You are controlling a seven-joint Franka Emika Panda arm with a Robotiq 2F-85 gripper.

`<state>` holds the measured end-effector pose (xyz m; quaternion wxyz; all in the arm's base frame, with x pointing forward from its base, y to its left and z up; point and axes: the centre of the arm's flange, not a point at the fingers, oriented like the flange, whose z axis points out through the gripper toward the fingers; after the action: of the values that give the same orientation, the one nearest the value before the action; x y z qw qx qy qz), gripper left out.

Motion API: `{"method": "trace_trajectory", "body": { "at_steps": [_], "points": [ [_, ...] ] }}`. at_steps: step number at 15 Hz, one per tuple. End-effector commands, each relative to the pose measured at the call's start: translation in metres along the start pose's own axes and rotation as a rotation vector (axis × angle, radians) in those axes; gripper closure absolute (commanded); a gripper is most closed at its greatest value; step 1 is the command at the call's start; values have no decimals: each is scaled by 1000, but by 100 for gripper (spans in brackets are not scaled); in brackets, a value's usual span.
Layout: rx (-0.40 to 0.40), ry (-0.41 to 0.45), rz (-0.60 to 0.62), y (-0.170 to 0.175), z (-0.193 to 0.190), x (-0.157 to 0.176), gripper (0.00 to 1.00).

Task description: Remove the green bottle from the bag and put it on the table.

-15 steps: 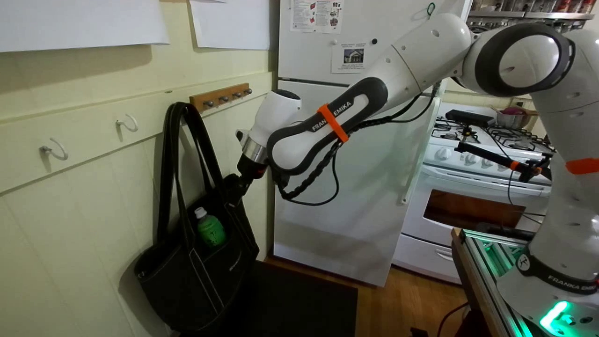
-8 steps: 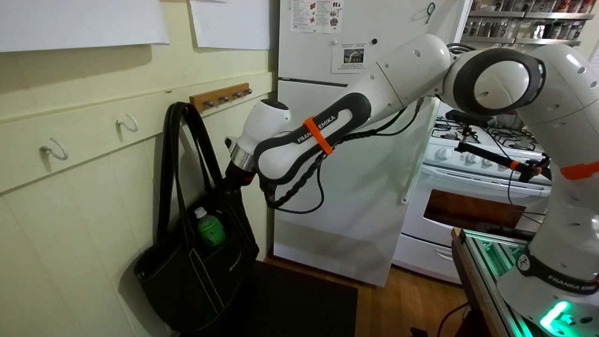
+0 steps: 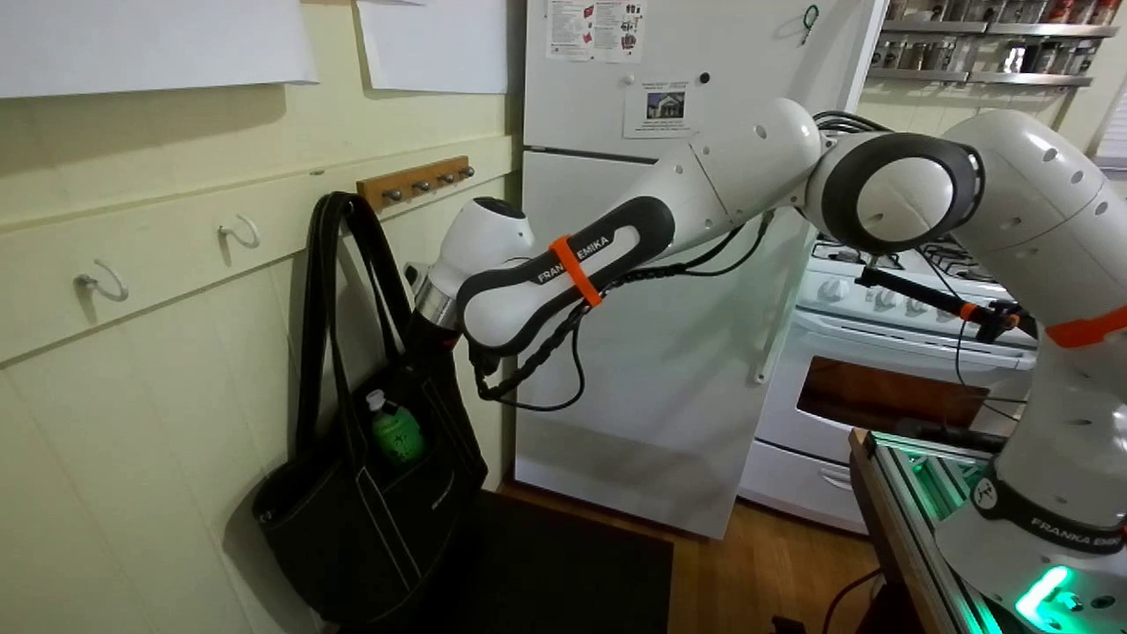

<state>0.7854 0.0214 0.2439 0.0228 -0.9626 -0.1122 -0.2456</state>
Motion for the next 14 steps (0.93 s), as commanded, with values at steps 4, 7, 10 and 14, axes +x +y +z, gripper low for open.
{"method": "trace_trajectory", "body": {
  "at_steps": [4, 7, 10, 14],
  "points": [
    [5, -24, -35, 3, 30, 20, 0],
    [9, -39, -44, 2, 40, 22, 25],
    [14, -53, -54, 0, 48, 22, 39],
    [14, -62, -53, 0, 57, 21, 17]
  ]
}}
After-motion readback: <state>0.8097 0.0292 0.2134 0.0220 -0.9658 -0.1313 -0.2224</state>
